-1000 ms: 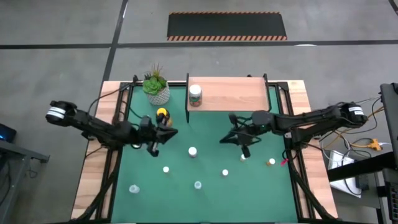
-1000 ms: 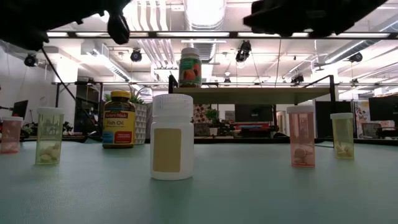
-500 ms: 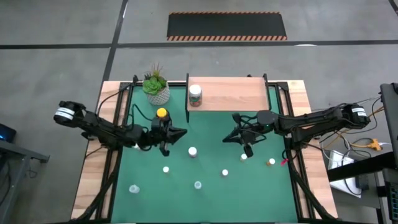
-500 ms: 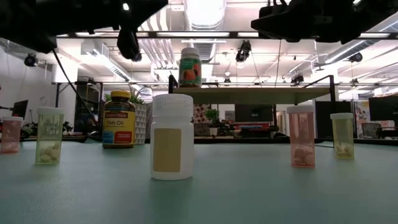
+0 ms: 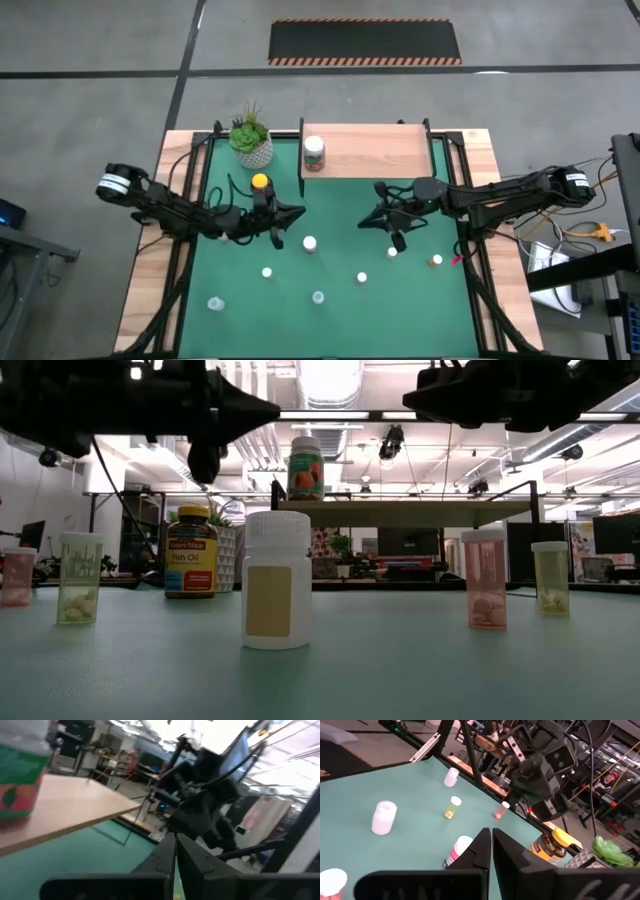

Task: Pick and place medicine bottles onto shelf by color
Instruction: Put the left small pink medicine bottle on the shelf

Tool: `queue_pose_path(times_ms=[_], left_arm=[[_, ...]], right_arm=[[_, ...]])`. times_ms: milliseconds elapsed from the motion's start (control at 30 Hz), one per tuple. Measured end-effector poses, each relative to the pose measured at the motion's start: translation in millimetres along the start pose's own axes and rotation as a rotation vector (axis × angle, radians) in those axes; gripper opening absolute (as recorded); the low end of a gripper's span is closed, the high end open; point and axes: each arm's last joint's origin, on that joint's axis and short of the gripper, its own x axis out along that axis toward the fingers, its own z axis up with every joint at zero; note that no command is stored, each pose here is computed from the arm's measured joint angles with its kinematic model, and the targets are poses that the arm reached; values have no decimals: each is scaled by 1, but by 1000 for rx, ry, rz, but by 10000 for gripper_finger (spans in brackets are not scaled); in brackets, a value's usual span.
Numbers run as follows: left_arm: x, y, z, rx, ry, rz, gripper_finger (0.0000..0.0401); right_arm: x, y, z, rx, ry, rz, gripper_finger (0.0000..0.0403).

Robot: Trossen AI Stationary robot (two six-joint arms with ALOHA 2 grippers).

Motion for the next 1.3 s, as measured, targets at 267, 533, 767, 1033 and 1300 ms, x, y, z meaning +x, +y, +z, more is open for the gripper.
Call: queue_pose_path(times_ms=[267, 533, 767, 1033, 1300], left_arm=[[-7, -5, 7, -159, 268, 172, 0], [-32, -20, 66, -213, 749, 756, 0], [-55, -11, 72, -232, 932, 1200, 0], [-62, -2, 49, -273, 1099, 1268, 5], [-70, 6, 38, -298, 1139, 1334, 109]], right_arm=[[0, 0, -1, -15, 8, -3, 9], [0, 1, -2, -11, 20, 5, 9], [0, 1, -2, 6, 21, 4, 9], [0, 2, -4, 26, 42, 18, 9], [0, 2, -4, 40, 42, 18, 9]])
